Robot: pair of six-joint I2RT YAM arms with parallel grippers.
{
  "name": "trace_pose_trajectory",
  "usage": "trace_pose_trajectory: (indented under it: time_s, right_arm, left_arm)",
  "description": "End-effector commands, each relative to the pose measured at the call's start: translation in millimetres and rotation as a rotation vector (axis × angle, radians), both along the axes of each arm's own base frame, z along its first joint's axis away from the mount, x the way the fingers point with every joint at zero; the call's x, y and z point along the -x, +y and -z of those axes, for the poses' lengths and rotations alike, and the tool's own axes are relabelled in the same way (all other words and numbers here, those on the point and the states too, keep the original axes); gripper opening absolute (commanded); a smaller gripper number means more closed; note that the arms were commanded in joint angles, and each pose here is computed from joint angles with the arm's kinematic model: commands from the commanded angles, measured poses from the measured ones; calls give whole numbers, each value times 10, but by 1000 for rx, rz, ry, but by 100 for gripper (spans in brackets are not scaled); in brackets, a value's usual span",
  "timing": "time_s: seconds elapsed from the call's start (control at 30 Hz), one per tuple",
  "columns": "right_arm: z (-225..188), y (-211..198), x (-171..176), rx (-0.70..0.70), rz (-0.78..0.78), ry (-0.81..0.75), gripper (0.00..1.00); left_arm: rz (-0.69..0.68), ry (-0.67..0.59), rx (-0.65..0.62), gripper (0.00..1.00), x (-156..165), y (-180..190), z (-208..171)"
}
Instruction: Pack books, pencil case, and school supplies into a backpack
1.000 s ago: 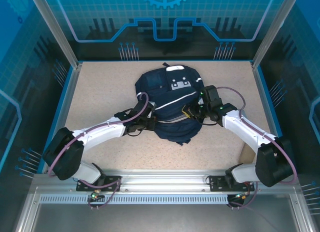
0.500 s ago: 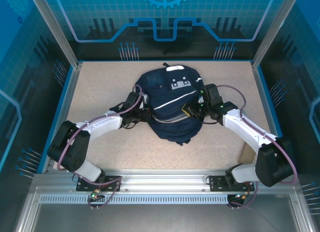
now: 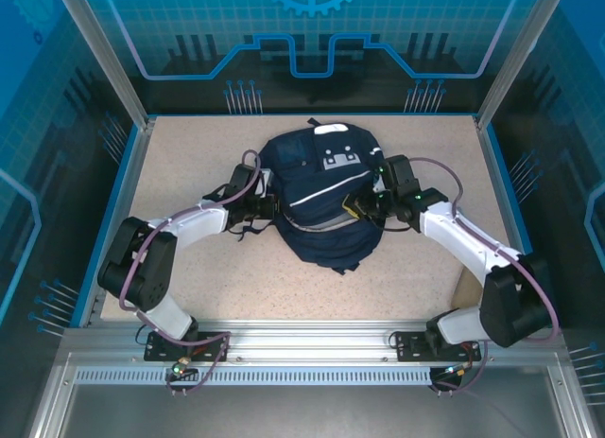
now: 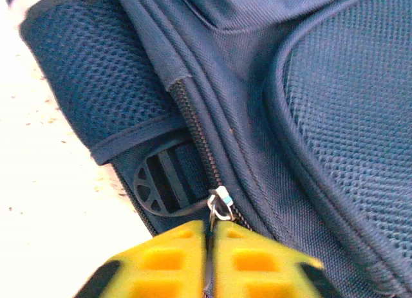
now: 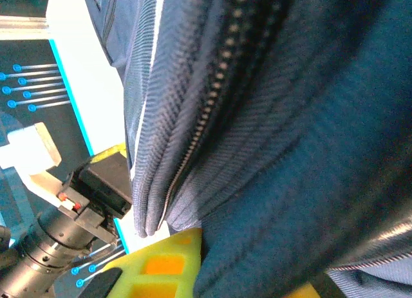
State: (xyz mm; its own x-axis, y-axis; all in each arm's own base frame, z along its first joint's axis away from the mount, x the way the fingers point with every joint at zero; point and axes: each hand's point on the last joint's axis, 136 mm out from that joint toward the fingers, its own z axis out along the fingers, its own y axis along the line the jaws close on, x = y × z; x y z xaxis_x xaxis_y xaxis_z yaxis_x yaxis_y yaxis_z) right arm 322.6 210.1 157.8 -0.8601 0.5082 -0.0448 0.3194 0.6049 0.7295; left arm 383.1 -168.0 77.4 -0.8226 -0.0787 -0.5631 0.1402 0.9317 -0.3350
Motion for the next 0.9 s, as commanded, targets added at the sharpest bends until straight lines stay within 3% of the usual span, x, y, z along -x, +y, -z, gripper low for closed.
trace_pose_trajectory:
  time_s: [0.0,0.07,0.13,0.23,0.33,0.43,0.67,0.87]
  right_arm:
    - [-98,284,-66,-44,-133,-30,0]
    - [-105,469,-101,-59,-198,-30,0]
    - [-140,646,-124,-55,-263,-36,8]
    - [-183,822,-102,-30,-332,-53,25]
    - [-160,844,-49,13,-360,-53,50]
    - [-99,695,24,82,-356,-44,68]
    - [15,-204,227,399,-262,-55,81]
    - [201,-1379,336,712,-25,59,84]
  left_arm:
    - [-107,-22,-15,31,-29,326,-109]
    - [-124,-43,12,51,19,386,-211]
    - [-140,-74,32,70,82,444,-313]
    - [-146,-79,60,83,166,494,-437]
    - [-176,-87,58,90,210,572,-585]
    - [-220,-105,42,95,252,687,-757]
    - [-326,-111,6,99,364,977,-1082]
    - [-336,-133,14,99,409,1028,-1255]
